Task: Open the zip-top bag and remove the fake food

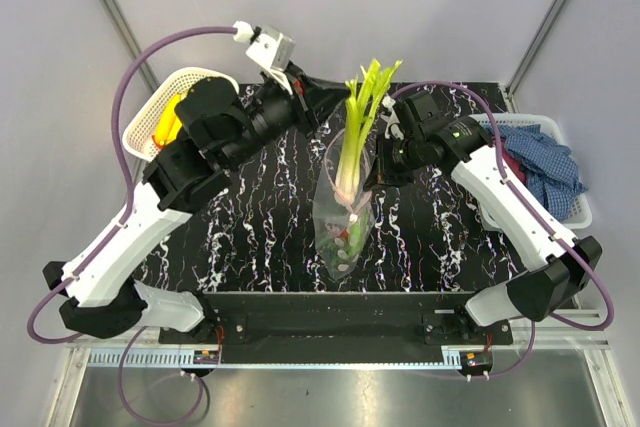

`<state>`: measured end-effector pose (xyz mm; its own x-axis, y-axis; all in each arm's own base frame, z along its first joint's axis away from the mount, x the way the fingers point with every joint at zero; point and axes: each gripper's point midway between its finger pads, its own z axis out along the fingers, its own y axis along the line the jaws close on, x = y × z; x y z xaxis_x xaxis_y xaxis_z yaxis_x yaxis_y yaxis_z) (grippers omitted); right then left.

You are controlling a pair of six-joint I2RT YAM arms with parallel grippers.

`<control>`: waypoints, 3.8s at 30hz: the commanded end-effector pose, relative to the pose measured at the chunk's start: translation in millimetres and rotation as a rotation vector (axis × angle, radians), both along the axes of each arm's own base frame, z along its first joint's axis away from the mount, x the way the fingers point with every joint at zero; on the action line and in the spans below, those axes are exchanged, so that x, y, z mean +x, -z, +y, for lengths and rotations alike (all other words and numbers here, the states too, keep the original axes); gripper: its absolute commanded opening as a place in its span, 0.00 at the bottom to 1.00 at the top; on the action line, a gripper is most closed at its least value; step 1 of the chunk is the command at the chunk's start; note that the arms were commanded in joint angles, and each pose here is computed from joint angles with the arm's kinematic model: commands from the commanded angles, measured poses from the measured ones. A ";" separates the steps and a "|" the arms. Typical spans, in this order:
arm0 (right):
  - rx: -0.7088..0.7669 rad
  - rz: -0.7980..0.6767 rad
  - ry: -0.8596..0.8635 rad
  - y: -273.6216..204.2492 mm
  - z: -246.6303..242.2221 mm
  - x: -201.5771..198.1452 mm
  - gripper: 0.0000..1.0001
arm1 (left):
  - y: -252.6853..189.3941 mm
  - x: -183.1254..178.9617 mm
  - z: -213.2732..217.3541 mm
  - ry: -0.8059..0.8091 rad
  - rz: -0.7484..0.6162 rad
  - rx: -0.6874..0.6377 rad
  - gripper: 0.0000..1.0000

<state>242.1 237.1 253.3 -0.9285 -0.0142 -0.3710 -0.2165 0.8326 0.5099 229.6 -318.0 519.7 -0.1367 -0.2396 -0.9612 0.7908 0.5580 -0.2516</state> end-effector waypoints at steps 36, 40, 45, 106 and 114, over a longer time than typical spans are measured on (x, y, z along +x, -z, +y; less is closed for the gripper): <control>-0.105 -0.063 -0.062 -13.9 -7.2 27.2 0.00 | -22.4 351.1 271.1 -1.145 -0.425 -0.063 0.00; -0.136 -0.036 -0.057 -7.6 -14.3 32.3 0.00 | -4.9 366.3 281.6 -1.206 -0.476 -0.002 0.00; -0.161 -0.003 -0.055 0.6 -20.2 38.7 0.00 | 17.0 380.9 300.3 -1.327 -0.489 0.062 0.00; -0.002 0.053 -0.132 0.1 2.8 24.0 0.00 | 308.0 217.3 416.0 -1.878 0.522 0.197 0.13; -0.006 0.013 -0.145 -9.2 4.3 21.4 0.00 | 281.5 215.9 401.3 -1.753 0.603 0.099 0.99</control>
<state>270.0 237.1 236.8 -0.9482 -0.1470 -0.2815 -0.2734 0.8288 0.4882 441.0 99.2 179.2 -0.2282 -0.3286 -0.9165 -0.8445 0.5352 0.0184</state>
